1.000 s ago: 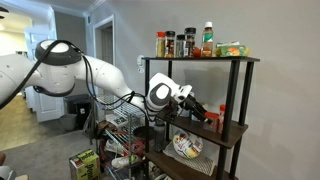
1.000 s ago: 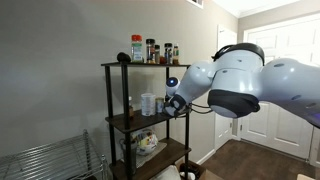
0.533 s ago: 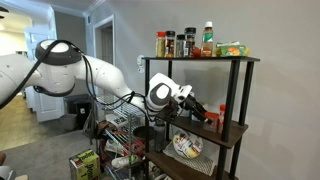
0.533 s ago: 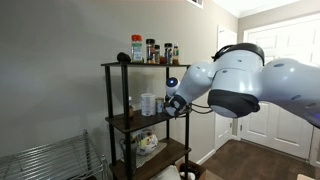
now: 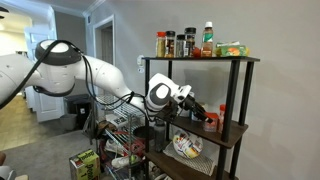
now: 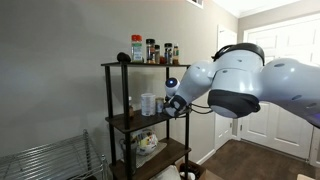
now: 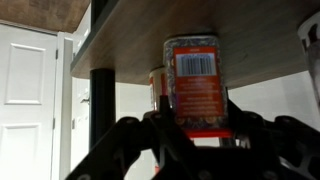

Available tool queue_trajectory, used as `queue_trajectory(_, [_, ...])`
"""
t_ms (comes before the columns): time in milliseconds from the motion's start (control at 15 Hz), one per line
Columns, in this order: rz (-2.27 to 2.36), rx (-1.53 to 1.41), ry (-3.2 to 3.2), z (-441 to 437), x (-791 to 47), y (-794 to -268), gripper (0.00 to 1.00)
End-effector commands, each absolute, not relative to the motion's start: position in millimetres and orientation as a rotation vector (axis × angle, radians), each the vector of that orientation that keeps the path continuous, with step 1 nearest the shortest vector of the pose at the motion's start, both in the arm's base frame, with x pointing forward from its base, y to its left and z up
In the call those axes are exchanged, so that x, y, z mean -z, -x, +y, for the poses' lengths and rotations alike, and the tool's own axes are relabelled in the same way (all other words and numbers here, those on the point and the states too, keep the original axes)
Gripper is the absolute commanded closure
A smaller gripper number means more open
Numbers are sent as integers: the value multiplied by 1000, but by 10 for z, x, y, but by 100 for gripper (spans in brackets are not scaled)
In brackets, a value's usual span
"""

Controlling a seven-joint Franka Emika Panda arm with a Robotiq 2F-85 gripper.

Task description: Move the spice bottle to the top shelf

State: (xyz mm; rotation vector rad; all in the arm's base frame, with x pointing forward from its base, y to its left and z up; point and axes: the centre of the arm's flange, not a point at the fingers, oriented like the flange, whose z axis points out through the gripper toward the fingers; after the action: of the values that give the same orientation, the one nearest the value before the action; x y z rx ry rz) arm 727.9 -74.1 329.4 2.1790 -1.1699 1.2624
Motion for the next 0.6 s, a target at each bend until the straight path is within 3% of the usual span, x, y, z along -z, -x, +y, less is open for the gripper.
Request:
queue_trajectory(0, [-1182,-1260,-2177,-712,-3303,-7195,73])
queue_trajectory(533, [-1078,-1307,-2238,-489,-3317,-6777,73])
